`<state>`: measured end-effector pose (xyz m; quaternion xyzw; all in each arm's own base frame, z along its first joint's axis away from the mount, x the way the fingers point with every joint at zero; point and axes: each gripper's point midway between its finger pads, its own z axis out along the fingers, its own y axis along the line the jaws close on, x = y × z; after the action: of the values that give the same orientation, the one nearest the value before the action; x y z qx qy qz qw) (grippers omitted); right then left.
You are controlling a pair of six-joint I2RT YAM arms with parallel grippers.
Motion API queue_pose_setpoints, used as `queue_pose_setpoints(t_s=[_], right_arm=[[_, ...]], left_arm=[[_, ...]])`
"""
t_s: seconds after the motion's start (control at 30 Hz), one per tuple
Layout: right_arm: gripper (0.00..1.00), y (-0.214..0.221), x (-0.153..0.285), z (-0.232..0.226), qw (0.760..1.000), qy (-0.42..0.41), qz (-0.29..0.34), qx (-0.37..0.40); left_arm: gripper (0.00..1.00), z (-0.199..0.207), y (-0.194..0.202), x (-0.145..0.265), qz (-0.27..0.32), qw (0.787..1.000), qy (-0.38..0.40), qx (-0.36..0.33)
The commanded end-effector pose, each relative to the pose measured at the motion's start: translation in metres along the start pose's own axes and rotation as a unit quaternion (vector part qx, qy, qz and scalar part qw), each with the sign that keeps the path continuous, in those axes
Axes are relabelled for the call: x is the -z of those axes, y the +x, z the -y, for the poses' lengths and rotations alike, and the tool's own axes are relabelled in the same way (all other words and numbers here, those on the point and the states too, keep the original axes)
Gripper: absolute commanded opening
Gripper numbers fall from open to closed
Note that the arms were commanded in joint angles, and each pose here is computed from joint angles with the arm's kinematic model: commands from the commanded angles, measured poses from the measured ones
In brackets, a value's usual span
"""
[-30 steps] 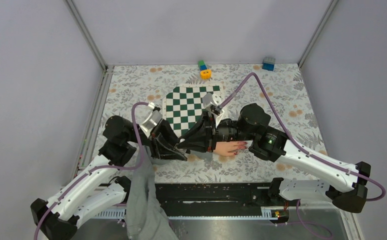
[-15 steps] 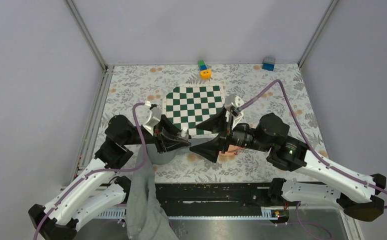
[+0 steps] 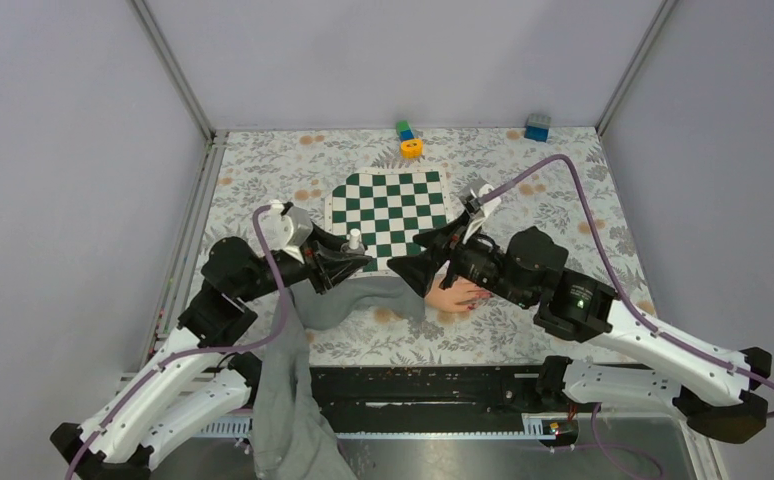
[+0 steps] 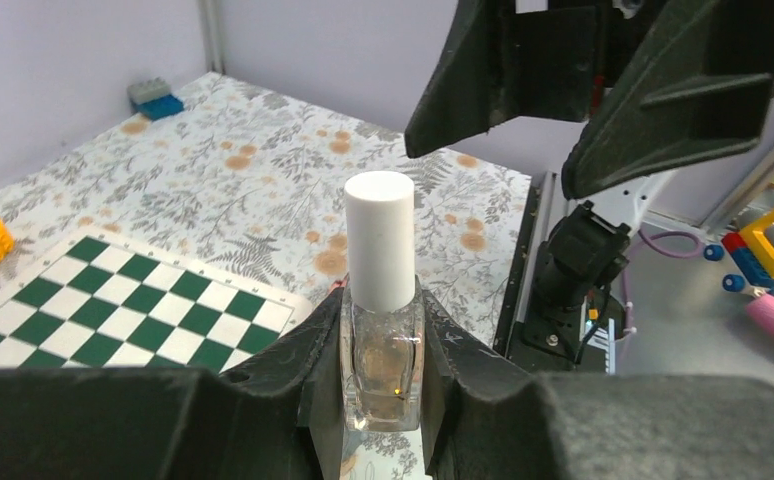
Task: Paint the nails
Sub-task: Unscrew the nail polish bottle.
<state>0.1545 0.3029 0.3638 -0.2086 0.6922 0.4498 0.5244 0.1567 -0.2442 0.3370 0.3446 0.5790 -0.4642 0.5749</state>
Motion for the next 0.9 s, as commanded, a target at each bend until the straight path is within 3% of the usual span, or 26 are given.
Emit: queue_pose_setpoints(t_s=[0.0, 0.2, 0.87], right_arm=[[0.82, -0.018, -0.007, 0.002, 0.998, 0.033, 0.014, -0.041], [0.75, -0.016, -0.026, -0.011, 0.996, 0.040, -0.010, -0.078], [0.59, -0.003, -0.061, -0.004, 0.992, 0.093, -0.048, -0.070]], left_arm=[[0.00, -0.014, -0.011, -0.003, 0.009, 0.999, -0.040, -0.008], [0.00, -0.014, -0.003, -0.008, -0.004, 0.999, -0.038, 0.003], [0.00, -0.015, 0.016, -0.018, -0.045, 0.998, -0.044, 0.013]])
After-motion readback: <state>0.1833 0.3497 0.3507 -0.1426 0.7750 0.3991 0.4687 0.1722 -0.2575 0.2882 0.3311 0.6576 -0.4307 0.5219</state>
